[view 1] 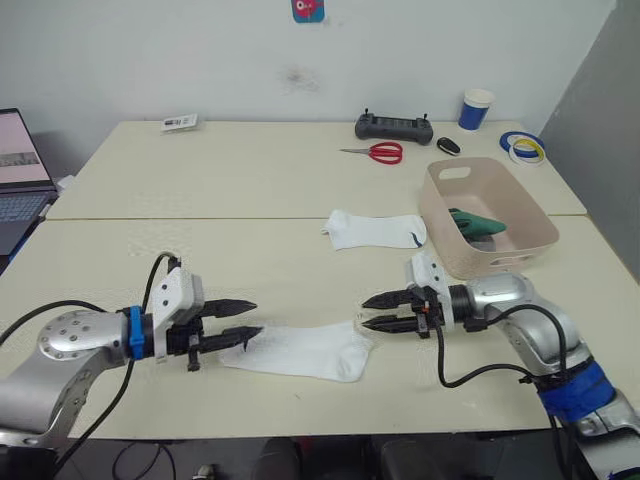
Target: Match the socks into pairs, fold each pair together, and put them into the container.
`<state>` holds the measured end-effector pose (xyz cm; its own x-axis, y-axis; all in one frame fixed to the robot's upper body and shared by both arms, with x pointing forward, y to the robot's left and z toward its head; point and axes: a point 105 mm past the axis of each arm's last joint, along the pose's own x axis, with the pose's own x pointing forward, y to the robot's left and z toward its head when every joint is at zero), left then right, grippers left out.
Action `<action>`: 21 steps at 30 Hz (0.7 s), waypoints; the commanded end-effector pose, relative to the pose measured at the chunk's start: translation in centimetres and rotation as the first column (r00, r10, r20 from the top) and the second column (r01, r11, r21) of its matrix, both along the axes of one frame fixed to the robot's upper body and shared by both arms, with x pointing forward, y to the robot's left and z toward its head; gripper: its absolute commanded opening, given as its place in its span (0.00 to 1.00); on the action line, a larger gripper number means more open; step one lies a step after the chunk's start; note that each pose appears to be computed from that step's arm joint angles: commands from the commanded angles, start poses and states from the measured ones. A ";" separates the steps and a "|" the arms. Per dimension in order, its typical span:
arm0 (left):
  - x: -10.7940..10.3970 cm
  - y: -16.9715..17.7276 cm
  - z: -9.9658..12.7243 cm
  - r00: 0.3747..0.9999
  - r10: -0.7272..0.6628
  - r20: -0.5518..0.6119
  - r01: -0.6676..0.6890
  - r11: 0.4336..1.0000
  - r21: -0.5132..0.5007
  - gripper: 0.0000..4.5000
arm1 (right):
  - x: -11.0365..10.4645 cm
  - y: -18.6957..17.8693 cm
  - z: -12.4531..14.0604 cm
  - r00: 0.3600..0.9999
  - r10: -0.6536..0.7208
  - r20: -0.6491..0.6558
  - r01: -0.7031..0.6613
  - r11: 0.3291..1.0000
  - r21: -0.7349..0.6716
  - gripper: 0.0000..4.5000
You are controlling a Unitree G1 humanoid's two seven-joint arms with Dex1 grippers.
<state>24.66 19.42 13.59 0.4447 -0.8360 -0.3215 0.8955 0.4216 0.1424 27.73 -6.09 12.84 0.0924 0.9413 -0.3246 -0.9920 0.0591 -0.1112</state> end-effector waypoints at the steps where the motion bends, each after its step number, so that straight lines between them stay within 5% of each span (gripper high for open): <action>1: -0.6 -1.3 -1.7 1.000 -0.024 -0.008 0.025 0.999 0.040 0.21 | -0.3 2.1 -0.1 0.996 0.052 0.077 -0.053 0.999 0.008 0.09; 2: -0.7 -1.2 -2.4 1.000 -0.015 -0.009 0.016 0.998 0.057 0.13 | -0.5 2.5 -0.6 0.995 0.065 0.069 -0.066 0.998 0.005 0.01; 4: -0.9 -0.9 -3.6 1.000 0.000 -0.013 0.001 0.996 0.092 0.01 | -1.0 3.1 -2.1 0.994 0.099 0.043 -0.098 0.995 -0.022 0.00; 11: -1.3 0.6 -6.5 0.997 0.066 -0.037 -0.058 0.983 0.175 0.01 | -0.8 2.6 -5.6 0.990 0.126 0.063 -0.114 0.980 -0.164 0.00; 18: -2.0 1.8 -7.5 0.994 0.088 -0.066 -0.073 0.975 0.210 0.01 | 0.0 0.7 -6.4 0.990 0.106 0.090 -0.085 0.973 -0.215 0.00; 21: -1.5 0.7 -5.4 0.995 0.078 -0.057 -0.073 0.994 0.086 0.01 | -0.2 0.9 -4.5 0.993 0.085 0.081 -0.074 0.989 -0.125 0.00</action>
<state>23.06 20.33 7.03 0.4786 -0.7475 -0.4607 0.8719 0.4666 0.1486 27.34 -4.71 7.21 0.0316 0.8851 -0.4643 -0.9772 -0.0702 -0.2004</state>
